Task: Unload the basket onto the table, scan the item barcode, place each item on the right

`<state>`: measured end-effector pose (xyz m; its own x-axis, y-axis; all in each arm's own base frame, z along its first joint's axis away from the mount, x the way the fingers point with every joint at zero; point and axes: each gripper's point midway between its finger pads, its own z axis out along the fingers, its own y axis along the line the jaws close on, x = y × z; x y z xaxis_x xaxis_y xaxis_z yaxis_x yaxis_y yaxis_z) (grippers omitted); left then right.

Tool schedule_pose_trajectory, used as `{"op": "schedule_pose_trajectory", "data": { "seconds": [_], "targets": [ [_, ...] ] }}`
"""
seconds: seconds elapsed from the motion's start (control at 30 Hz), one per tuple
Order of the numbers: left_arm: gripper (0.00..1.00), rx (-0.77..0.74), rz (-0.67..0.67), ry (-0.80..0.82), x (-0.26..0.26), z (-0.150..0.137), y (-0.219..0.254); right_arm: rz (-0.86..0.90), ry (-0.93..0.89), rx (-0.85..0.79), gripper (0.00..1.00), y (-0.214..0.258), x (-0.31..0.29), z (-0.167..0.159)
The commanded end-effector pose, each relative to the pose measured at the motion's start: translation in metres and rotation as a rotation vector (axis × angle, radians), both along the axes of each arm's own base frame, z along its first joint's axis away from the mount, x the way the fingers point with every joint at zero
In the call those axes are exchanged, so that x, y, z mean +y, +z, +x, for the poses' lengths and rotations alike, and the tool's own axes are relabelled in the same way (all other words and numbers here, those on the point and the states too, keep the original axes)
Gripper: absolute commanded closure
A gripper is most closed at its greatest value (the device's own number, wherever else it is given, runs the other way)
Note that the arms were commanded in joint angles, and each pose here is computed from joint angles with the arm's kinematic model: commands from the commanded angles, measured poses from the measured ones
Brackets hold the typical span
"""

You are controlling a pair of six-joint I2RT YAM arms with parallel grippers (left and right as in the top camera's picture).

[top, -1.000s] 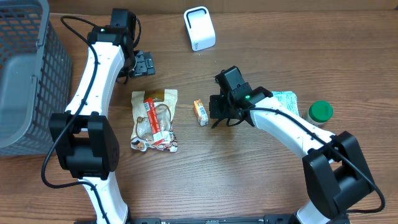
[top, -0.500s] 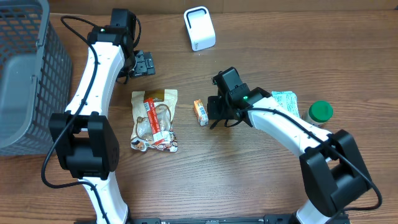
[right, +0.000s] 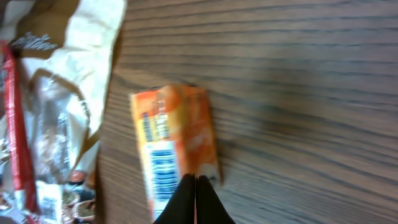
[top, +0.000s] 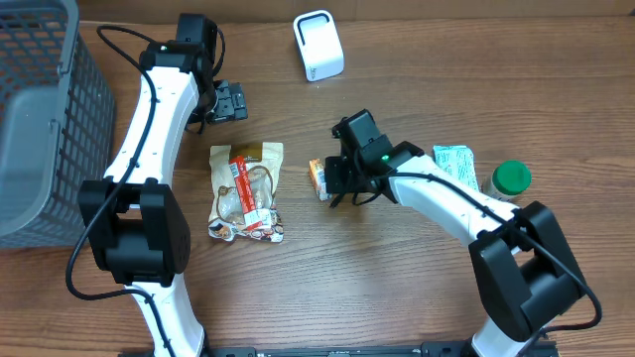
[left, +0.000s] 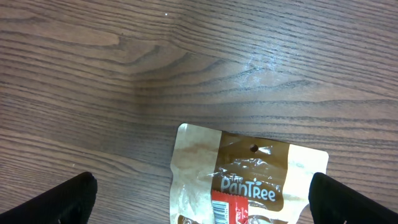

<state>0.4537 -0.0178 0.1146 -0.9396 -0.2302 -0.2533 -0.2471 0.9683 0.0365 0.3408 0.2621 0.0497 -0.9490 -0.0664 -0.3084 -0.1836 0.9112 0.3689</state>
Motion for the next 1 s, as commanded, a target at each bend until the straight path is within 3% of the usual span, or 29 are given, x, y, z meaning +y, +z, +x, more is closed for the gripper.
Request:
{"op": "schedule_pose_trajectory", "data": {
  "seconds": [0.0,0.4,0.6,0.97],
  "targets": [
    [0.00,-0.047,-0.007,0.000,-0.002,0.003,0.018,0.013,0.048,0.009,0.96,-0.002,0.017,-0.013],
    [0.00,-0.047,-0.007,0.000,-0.002,0.003,0.018,-0.008,0.049,-0.023,0.96,-0.002,0.020,-0.012],
    [0.00,-0.047,-0.007,0.000,-0.002,0.003,0.018,-0.004,0.055,-0.035,0.80,-0.001,0.021,-0.010],
    [0.00,-0.047,-0.007,0.000,-0.002,0.003,0.018,-0.011,0.084,-0.049,0.75,-0.018,0.027,-0.004]
  ]
}}
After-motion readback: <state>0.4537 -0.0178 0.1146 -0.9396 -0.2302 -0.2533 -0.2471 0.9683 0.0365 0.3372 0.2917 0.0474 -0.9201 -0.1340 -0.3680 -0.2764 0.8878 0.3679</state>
